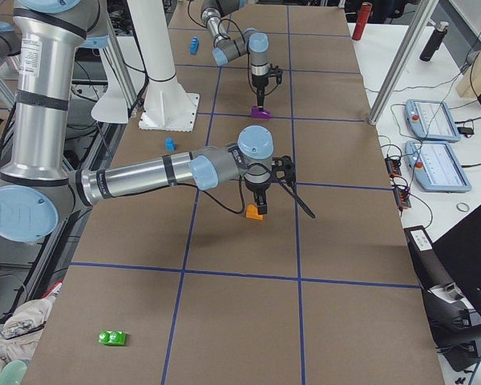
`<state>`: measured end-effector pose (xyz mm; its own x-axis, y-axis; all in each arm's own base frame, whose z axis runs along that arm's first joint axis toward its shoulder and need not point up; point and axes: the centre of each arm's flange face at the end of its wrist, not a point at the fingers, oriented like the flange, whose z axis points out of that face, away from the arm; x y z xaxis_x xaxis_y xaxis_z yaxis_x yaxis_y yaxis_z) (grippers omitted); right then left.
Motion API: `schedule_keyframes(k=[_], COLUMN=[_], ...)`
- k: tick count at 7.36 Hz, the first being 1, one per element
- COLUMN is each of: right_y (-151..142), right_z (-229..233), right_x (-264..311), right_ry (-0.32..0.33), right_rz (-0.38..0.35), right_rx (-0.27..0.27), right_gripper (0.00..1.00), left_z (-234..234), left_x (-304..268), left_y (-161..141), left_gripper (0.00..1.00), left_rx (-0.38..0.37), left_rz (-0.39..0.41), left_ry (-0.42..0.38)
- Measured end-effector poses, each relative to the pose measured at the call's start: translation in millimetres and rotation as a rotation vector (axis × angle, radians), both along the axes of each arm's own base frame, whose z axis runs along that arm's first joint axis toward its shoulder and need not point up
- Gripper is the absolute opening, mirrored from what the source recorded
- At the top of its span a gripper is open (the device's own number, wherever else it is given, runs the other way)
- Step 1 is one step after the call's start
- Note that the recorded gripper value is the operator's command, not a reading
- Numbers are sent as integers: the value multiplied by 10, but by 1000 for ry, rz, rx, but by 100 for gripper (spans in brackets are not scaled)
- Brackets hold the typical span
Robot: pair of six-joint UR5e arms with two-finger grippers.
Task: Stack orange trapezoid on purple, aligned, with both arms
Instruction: 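Release purple block, withdraw left gripper while right gripper reaches toward orange block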
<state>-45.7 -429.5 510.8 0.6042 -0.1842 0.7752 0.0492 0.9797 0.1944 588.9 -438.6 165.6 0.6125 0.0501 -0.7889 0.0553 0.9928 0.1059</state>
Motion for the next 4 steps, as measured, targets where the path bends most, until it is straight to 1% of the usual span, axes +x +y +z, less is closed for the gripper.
schedule_keyframes(k=[1,2,3,4], right_y=[23,56,95,133], right_z=[-47,-131,-215,-261], right_x=[-75,-214,-424,-654], right_ry=[5,24,54,85], right_rz=[11,30,51,75], right_rx=[-21,-46,-70,-85], right_gripper=[99,100,99,100], left_z=[51,171,356,574], left_x=[-514,-1129,-1753,-2316], left_y=[124,287,393,418], left_gripper=[88,99,100,100], left_rx=[27,60,97,127], left_rz=[45,90,126,163], left_ry=[-11,-38,-76,-101])
